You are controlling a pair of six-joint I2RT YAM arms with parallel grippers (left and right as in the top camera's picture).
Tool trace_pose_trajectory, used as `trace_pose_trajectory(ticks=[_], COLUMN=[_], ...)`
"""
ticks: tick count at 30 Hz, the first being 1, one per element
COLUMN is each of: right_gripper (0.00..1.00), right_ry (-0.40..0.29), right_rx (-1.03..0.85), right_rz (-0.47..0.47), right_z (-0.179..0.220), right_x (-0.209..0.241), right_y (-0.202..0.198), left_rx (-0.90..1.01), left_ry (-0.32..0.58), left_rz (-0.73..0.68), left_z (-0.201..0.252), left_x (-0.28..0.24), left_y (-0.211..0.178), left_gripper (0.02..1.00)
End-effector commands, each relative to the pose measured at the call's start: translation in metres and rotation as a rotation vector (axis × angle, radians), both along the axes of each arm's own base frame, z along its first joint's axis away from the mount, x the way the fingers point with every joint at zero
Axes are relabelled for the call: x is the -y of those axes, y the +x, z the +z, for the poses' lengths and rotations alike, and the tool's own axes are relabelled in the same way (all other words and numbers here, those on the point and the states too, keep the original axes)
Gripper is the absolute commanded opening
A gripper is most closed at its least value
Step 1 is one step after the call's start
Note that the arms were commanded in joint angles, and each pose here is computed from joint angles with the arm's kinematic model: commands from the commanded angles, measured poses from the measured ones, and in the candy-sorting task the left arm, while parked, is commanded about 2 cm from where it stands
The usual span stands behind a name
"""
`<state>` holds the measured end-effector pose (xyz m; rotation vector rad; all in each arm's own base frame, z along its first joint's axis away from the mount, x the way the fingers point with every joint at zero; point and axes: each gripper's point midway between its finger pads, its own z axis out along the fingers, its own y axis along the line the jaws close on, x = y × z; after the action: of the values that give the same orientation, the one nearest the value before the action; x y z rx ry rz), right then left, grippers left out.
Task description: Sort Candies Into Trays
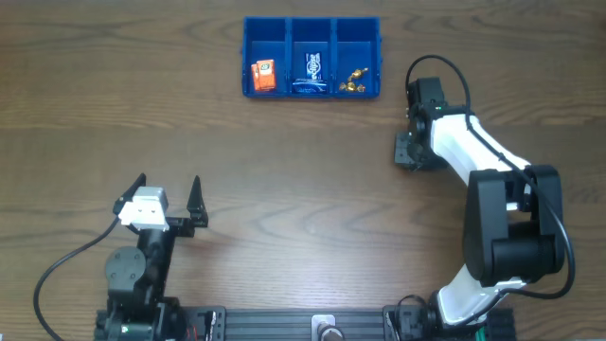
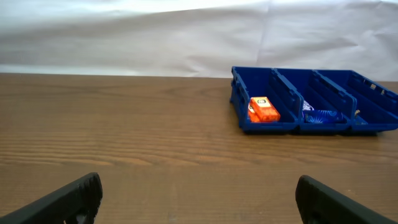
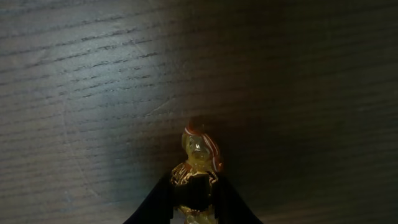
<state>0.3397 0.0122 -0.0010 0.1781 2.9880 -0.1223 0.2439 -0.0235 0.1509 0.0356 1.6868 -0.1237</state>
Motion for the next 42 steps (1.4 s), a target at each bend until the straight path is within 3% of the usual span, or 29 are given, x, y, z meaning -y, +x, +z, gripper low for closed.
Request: trace_pose_trajectory(ticks=[1,4,11,16,19,26,31,36,40,42], right_gripper=[0.117,0.115,0.134,0.126,0.121,0.117,0.128,0.13,0.191,0.277], right_ry=[-0.008,0.012,0.134,0.141,0.137,0.125,0.119,0.12,0.122,0.121], right_rx=[0.022,0.146,0.57,0.691,0.692,0.614,0.573,0.579,0.587,0.585], right_rz=[0.008,0.024,0.037,0.069,0.078,0.067,0.06,0.06,0.06,0.06], right_z=[0.01,0.05,0.208,0.261,0.257,0.187,0.148,0.142,0.144,0.143], right_x=[-0.002,-0.016,-0.064,-0.093,-0.107,-0.126,-0.131,-0.132,-0.133,-0.133], right_y=[0.0,0.01,0.054,0.105,0.138,0.198,0.209,0.214,0.216,0.215], left_rx=[-0.049,-0.049,-0.049,-0.049,-0.049,-0.049,-0.049,-0.049,-0.049,-0.049], left_ry=[0.015,0.015,0.015,0.015,0.015,0.016,0.015,0.015,0.015,0.015], left_rz=[-0.012,-0.012,-0.012,-0.012,-0.012,-0.013,-0.012,-0.012,-0.012,-0.012], left_z=[-0.016,-0.016,-0.016,-0.016,-0.016,-0.016,-0.016,-0.016,-0.016,-0.016], left_x=[0.001,0.001,0.001,0.001,0.001,0.001,0.001,0.001,0.001,0.001], left_y=[-0.001,-0.001,-0.001,-0.001,-0.001,-0.001,-0.001,-0.001,-0.001,-0.001], left_gripper=[0.998,0.996,0.998,0.998,0.998,0.998,0.998,0.998,0.998,0.998])
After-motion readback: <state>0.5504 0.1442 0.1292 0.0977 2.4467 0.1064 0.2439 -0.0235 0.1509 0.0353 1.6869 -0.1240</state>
